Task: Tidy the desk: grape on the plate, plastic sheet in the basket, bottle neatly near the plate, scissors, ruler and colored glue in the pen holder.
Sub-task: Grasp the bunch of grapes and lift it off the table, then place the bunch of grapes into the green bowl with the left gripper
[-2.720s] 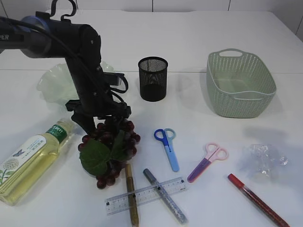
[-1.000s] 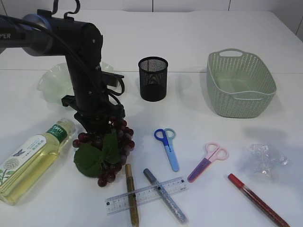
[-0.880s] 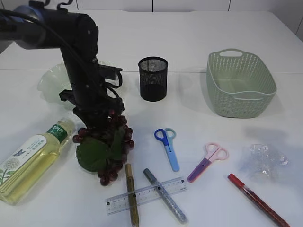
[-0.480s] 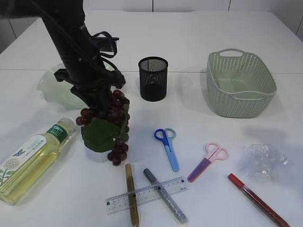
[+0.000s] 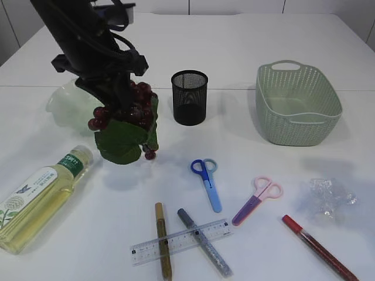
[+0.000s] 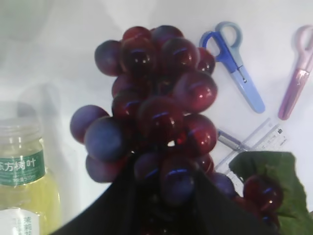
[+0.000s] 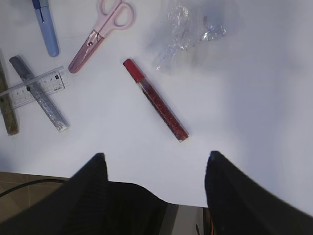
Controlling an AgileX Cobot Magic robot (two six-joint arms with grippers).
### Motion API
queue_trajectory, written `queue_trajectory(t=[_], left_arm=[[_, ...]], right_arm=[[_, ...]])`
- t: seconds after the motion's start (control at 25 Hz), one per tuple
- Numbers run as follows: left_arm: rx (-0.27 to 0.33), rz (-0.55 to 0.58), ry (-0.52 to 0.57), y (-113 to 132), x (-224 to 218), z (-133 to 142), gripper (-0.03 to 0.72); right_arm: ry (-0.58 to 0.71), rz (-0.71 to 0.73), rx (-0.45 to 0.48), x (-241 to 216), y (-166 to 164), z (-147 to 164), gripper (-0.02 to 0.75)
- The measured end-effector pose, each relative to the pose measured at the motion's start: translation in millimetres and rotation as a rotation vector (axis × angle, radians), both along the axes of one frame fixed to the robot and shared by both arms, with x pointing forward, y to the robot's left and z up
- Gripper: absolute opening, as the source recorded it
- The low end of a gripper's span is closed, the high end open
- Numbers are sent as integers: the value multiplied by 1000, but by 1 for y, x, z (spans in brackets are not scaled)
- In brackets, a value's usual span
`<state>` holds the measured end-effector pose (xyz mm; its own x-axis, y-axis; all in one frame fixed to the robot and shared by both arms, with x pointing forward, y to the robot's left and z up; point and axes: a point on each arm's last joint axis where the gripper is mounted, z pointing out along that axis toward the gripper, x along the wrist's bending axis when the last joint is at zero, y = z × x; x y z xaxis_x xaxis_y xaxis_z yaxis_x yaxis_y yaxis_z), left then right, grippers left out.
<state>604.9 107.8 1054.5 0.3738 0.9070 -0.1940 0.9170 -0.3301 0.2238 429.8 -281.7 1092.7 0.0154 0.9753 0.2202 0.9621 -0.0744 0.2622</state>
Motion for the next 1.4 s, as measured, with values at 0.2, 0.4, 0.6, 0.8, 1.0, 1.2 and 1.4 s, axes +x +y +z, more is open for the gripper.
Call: queue_trajectory(t=[0.2, 0.4, 0.6, 0.8, 1.0, 1.2, 1.4], left_arm=[[-21, -2, -43, 4, -9, 23, 162], [-36, -4, -98, 9, -16, 46, 162], [-19, -3, -189, 13, -15, 69, 161], [-11, 12, -248, 18, -11, 85, 160], [-13, 91, -273, 42, 0, 94, 160], [0, 188, -283, 76, 13, 95, 160], [-28, 268, -372, 100, 27, 100, 160]], right_arm=[[0, 0, 0, 0, 0, 0, 491], [0, 0, 0, 0, 0, 0, 491], [0, 0, 0, 0, 0, 0, 491], [0, 0, 2, 0, 0, 0, 490], [0, 0, 4, 0, 0, 0, 490], [0, -2, 29, 0, 2, 1, 490], [0, -2, 35, 0, 3, 1, 490]])
